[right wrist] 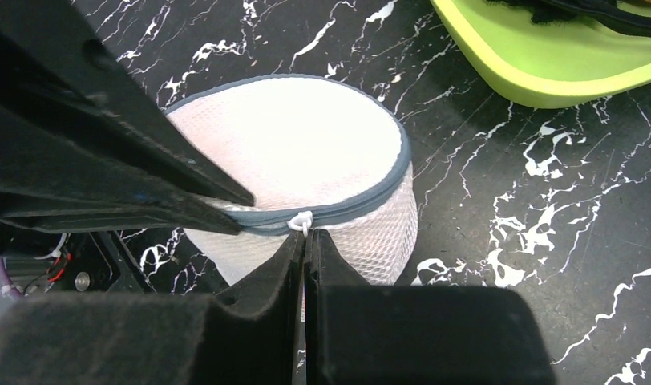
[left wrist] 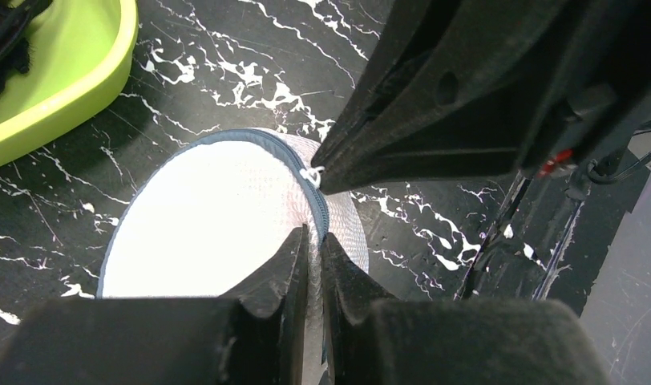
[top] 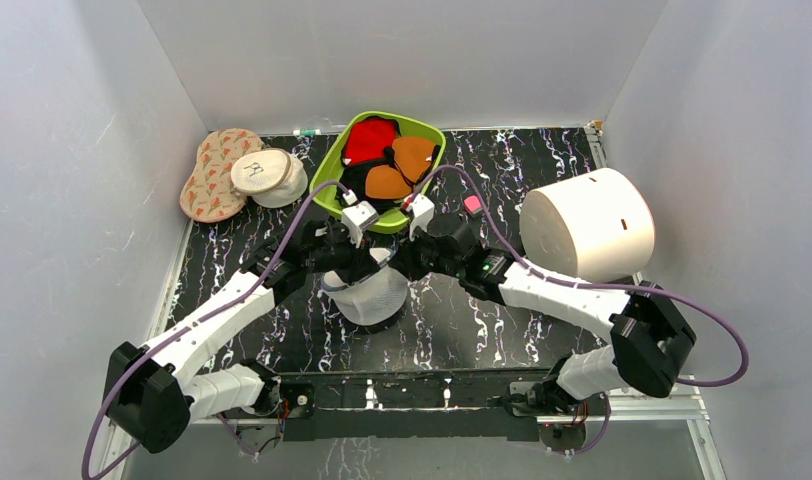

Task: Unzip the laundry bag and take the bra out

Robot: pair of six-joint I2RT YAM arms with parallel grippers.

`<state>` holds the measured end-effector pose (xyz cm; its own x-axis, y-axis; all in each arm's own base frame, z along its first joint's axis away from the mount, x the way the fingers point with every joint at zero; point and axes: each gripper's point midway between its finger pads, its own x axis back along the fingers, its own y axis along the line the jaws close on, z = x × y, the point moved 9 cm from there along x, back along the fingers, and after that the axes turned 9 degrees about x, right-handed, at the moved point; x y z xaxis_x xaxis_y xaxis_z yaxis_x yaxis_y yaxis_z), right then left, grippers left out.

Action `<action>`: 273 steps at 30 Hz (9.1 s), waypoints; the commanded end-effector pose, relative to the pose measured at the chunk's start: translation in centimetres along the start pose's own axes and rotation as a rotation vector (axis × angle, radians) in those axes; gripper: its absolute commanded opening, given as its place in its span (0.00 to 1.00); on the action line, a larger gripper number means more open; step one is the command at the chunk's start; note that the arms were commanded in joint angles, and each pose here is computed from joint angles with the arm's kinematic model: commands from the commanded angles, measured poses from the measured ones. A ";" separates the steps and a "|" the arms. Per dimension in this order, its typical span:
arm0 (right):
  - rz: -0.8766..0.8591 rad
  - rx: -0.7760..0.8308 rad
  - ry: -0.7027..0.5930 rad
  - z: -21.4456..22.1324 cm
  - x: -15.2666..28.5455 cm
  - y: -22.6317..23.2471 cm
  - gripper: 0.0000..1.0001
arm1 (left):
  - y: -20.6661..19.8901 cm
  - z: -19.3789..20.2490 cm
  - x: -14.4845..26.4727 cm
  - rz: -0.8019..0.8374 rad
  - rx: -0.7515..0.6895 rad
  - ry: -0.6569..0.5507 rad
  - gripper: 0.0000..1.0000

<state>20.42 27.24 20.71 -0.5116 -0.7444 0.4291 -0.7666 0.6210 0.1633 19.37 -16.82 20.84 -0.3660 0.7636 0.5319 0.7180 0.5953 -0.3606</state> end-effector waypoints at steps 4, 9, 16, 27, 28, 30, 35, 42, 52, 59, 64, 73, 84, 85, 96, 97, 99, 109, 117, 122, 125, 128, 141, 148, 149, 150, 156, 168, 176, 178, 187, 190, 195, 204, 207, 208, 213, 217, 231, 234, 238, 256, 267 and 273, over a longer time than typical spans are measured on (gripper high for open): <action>0.045 -0.082 -0.077 -2.5 -0.3 -3.7 0.00 | -1.6 -0.5 1.1 0.124 -0.053 -0.063 0.00; 0.053 -0.142 -0.023 -1.1 -0.6 -6.4 0.00 | -1.7 -0.6 1.1 0.128 -0.055 -0.065 0.00; -0.021 -0.097 0.037 -0.8 -0.9 -6.4 0.00 | -1.4 -0.7 1.2 0.088 -0.050 -0.074 0.00; -0.225 -0.032 -0.116 -3.5 1.5 -2.9 0.00 | -0.3 -0.5 0.6 -0.004 -0.035 -0.043 0.27; -0.234 -0.023 -0.120 -3.7 1.6 -2.6 0.00 | -0.2 -0.5 0.6 -0.013 -0.034 -0.044 0.31; -0.237 -0.013 -0.122 -3.9 1.7 -2.3 0.00 | -0.1 -0.4 0.6 -0.024 -0.032 -0.042 0.36; -0.252 -0.004 -0.122 -4.1 1.7 -1.5 0.00 | 0.1 -0.3 0.4 -0.040 -0.024 -0.030 0.44; -0.296 0.022 -0.096 -3.9 1.1 0.7 0.00 | 0.2 -0.3 0.4 -0.050 -0.022 -0.030 0.39; -0.213 -0.003 -0.083 -3.3 0.5 0.2 0.00 | 0.0 -0.4 0.5 -0.035 -0.025 -0.033 0.08; -0.071 -0.069 -0.051 -2.5 -0.1 -1.8 0.00 | -0.5 -0.7 1.0 -0.011 -0.039 -0.063 0.00; -0.076 -0.206 -0.023 -1.6 -0.1 -5.6 0.00 | -0.8 -0.8 1.5 0.000 -0.052 -0.093 0.00; -0.144 -0.197 -0.021 -1.5 0.3 -5.7 0.00 | -0.5 -0.8 1.4 -0.025 -0.041 -0.085 0.00; -0.245 -0.179 -0.043 -2.1 0.9 -4.1 0.00 | 0.1 -0.5 0.1 -0.032 -0.003 -0.025 0.39; -0.250 -0.180 -0.040 -2.0 0.9 -3.9 0.00 | 0.0 -0.5 0.0 -0.026 -0.002 -0.025 0.41; -0.244 -0.239 -0.058 -1.9 1.4 -2.1 0.00 | 0.1 -0.7 -0.3 -0.030 0.027 -0.025 0.44; -0.238 -0.244 -0.058 -1.9 1.4 -2.1 0.00 | 0.1 -0.7 -0.3 -0.028 0.029 -0.032 0.44; -0.230 -0.259 -0.060 -1.5 1.1 -2.2 0.00 | 0.1 -0.4 -0.5 -0.019 0.023 -0.047 0.39; -0.237 -0.400 -0.050 -1.6 -0.3 -2.0 0.00 | 0.8 0.6 -0.8 0.010 -0.007 -0.115 0.16; -0.334 -0.401 0.052 -0.9 -1.9 -1.5 0.00 | 0.6 0.6 -2.1 0.087 0.049 -0.047 0.55; -0.328 -0.310 0.020 -0.9 -1.3 -1.6 0.00 | -0.1 -0.2 -1.0 0.079 0.018 -0.089 0.40; -0.307 -0.309 0.025 -1.9 -0.4 -1.4 0.00 | 0.5 0.3 -0.8 0.000 0.032 -0.095 0.30; -0.329 -0.314 -0.012 -2.1 0.4 -1.0 0.00 | 0.4 0.5 -0.7 -0.047 0.031 -0.087 0.29; -0.294 -0.310 -0.075 -2.1 0.8 1.4 0.00 | 0.0 0.2 0.0 -0.070 -0.005 -0.113 0.34; -0.215 -0.333 -0.081 -2.4 0.7 1.3 0.00 | -0.4 0.1 0.9 -0.088 -0.036 -0.148 0.03; -0.191 -0.340 -0.084 -2.3 0.7 1.1 0.00 | -0.5 0.1 0.9 -0.081 -0.037 -0.148 0.01; -0.172 -0.348 -0.091 -2.2 0.7 0.9 0.00 | -0.6 0.0 0.9 -0.074 -0.036 -0.149 0.00; -0.104 -0.366 -0.099 -2.2 0.5 -0.6 0.00 | -1.1 -0.2 1.2 -0.036 -0.045 -0.176 0.00; -0.098 -0.397 -0.023 0.0 -0.4 -5.7 0.00 | -1.2 -0.3 1.7 -0.054 -0.046 -0.203 0.00; -0.174 -0.349 -0.054 -1.8 0.4 -3.3 0.00 | -0.8 -0.2 0.8 -0.054 -0.033 -0.151 0.29; -0.194 -0.341 -0.051 -2.0 0.4 -2.3 0.00 | -0.8 -0.1 0.6 -0.048 -0.031 -0.138 0.41; -0.236 -0.290 -0.053 -3.5 0.3 1.5 0.00 | -0.6 0.0 0.4 -0.067 -0.029 -0.120 0.73; -0.214 -0.286 -0.064 -3.5 1.4 1.5 0.00 | -0.4 -0.1 1.3 -0.130 -0.041 -0.168 0.79; -0.179 -0.277 -0.049 -3.1 2.5 1.3 0.00 | 0.2 -0.4 2.5 -0.247 -0.046 -0.226 0.80; -0.177 -0.259 -0.047 -3.8 3.3 1.5 0.00 | -0.6 0.6 1.9 -0.209 -0.089 -0.175 0.93; -0.186 -0.260 -0.049 -3.8 3.3 1.6 0.00 | -0.6 0.5 2.6 -0.250 -0.101 -0.140 0.96; -0.187 -0.263 -0.049 -3.8 3.3 1.6 0.00 | -0.6 0.5 2.9 -0.265 -0.116 -0.126 0.95; -0.198 -0.268 -0.057 -3.6 3.3 1.6 0.00 | -0.7 0.1 4.7 -0.292 -0.251 -0.059 0.84; -0.207 -0.267 -0.063 -3.8 3.2 1.7 0.00 | -1.3 -1.2 5.6 -0.317 -0.272 -0.058 0.86; -0.206 -0.261 -0.071 -3.8 3.4 1.7 0.00 | -4.7 -4.5 5.5 -0.201 -0.248 -0.016 0.97; -0.206 -0.260 -0.074 -3.8 3.4 1.7 0.00 | -4.6 -4.2 4.8 -0.198 -0.241 0.028 0.97; -0.210 -0.261 -0.074 -3.9 3.3 1.7 0.00 | -4.6 -3.4 3.4 -0.199 -0.229 0.090 0.95; -0.213 -0.268 -0.067 -3.7 3.1 1.8 0.00 | -3.9 -1.4 1.6 -0.284 -0.067 0.170 0.47; -0.197 -0.275 -0.052 -3.0 2.8 1.5 0.00 | -4.3 -2.0 2.7 -0.272 -0.090 0.210 0.22; -0.167 -0.282 -0.057 -2.9 2.4 1.3 0.00 | -5.1 -2.4 3.9 -0.215 -0.125 0.188 0.04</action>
<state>18.73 26.40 23.03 -0.3689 -0.8349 0.4085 -0.6858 0.5411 0.4867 16.69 -18.02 24.38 -0.4174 0.5020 0.7574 0.6642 0.7374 -0.1227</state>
